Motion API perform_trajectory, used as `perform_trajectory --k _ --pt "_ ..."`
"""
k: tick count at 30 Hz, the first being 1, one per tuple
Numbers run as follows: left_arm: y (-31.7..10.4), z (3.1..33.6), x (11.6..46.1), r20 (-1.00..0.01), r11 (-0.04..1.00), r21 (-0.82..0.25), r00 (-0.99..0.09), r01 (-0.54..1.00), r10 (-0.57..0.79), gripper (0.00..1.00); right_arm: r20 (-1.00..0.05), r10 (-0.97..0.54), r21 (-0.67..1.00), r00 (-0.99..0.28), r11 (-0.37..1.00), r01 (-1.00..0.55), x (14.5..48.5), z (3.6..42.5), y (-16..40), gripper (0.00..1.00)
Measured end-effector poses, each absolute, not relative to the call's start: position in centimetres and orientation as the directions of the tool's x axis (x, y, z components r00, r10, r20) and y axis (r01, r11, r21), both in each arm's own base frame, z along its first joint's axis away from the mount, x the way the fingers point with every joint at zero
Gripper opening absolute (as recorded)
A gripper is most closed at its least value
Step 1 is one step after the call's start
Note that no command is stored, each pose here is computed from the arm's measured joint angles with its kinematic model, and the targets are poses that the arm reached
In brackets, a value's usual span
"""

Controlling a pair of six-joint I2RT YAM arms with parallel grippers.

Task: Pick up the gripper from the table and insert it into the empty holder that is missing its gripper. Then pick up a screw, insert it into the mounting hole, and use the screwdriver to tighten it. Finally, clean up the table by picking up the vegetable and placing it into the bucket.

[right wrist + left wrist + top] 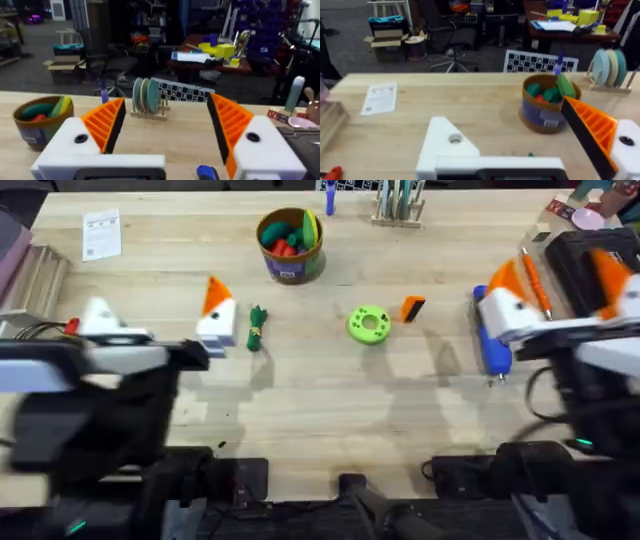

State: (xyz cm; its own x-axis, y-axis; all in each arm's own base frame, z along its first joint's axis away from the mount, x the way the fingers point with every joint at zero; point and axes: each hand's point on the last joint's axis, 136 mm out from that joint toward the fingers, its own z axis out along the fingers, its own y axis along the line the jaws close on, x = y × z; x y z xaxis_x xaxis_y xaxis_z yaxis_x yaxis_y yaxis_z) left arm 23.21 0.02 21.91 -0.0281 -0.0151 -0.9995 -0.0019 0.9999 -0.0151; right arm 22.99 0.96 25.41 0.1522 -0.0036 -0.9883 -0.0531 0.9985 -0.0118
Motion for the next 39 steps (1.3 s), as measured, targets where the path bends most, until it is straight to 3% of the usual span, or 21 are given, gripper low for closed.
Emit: perform_trajectory --k 3,7,13,23,32,39 --pt "0.1 25.4 22.3 -0.998 1.000 -0.015 -0.063 -0.006 -0.015 0.986 -0.992 -0.004 -0.011 0.125 0.998 -0.054 21.9 28.3 1.0 0.991" --pt "0.2 27.0 22.1 -0.973 1.000 -0.011 -0.232 -0.018 -0.015 0.985 -1.000 -0.004 -0.003 -0.019 0.998 -0.055 21.3 29.8 1.0 0.991" --pt "0.3 26.7 23.5 -0.862 1.000 -0.003 -0.507 -0.025 -0.015 0.986 -0.937 -0.007 0.013 -0.350 0.998 -0.054 22.2 28.0 1.0 0.991" --pt "0.4 24.2 26.0 -0.629 1.000 0.008 -0.777 -0.025 -0.014 0.985 -0.664 -0.009 0.037 -0.748 0.998 -0.044 23.6 23.3 1.0 0.991" --pt "0.4 18.1 28.0 -0.400 1.000 0.015 -0.916 -0.022 -0.014 0.985 -0.499 -0.009 0.044 -0.866 0.998 -0.036 24.3 19.9 1.0 0.990" --pt "-1.2 16.1 27.8 -0.308 0.999 -0.006 -0.951 0.039 0.035 0.985 -0.493 -0.009 0.044 -0.870 0.998 -0.036 24.3 19.7 1.0 0.991"
